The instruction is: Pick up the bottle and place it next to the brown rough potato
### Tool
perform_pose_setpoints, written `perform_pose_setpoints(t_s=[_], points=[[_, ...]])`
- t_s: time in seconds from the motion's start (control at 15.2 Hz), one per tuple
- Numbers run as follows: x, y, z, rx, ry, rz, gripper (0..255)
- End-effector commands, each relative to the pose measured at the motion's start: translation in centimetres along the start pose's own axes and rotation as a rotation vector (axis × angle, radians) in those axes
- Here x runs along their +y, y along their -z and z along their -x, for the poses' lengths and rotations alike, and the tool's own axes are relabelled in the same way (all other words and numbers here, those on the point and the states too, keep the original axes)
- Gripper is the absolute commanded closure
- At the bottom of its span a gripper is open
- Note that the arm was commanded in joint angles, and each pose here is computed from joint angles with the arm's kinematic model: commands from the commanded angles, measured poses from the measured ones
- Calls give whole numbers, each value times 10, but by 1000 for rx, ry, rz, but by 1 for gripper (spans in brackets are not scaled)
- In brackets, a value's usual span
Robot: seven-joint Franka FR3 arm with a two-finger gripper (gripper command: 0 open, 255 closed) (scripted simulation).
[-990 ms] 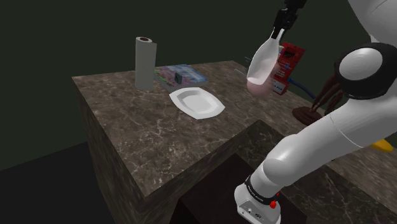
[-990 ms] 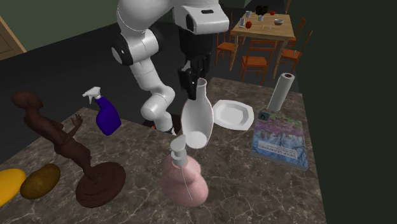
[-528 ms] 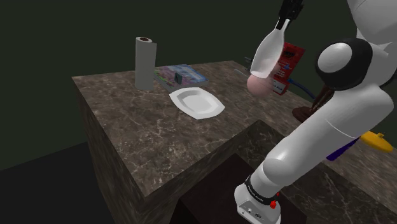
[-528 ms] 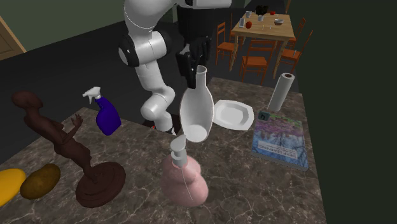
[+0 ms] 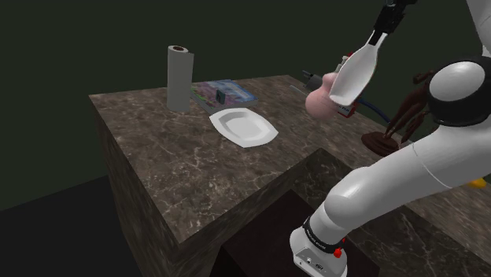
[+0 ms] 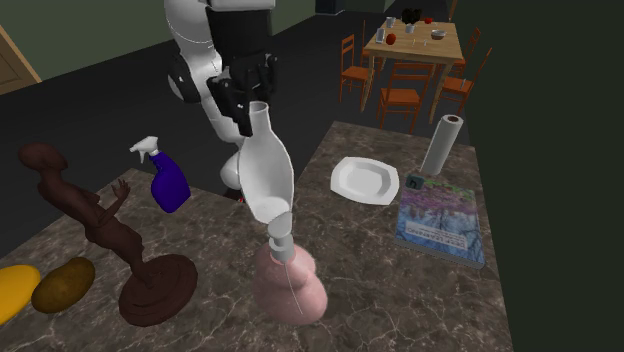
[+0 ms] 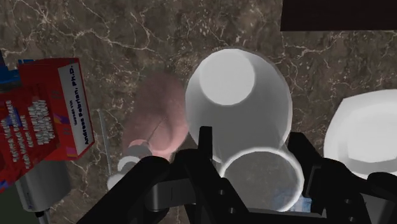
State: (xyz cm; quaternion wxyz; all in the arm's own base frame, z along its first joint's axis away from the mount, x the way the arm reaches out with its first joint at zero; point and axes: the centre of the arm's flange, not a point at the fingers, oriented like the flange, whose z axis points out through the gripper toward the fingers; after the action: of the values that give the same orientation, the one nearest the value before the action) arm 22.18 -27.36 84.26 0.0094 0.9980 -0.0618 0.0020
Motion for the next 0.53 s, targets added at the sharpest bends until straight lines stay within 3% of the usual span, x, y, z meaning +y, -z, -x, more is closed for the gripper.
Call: perform_pose_setpoints(t_s=[0.0,0.46], points=[[10,3,26,0,0,0,255],[43,3,112,0,0,0,255]])
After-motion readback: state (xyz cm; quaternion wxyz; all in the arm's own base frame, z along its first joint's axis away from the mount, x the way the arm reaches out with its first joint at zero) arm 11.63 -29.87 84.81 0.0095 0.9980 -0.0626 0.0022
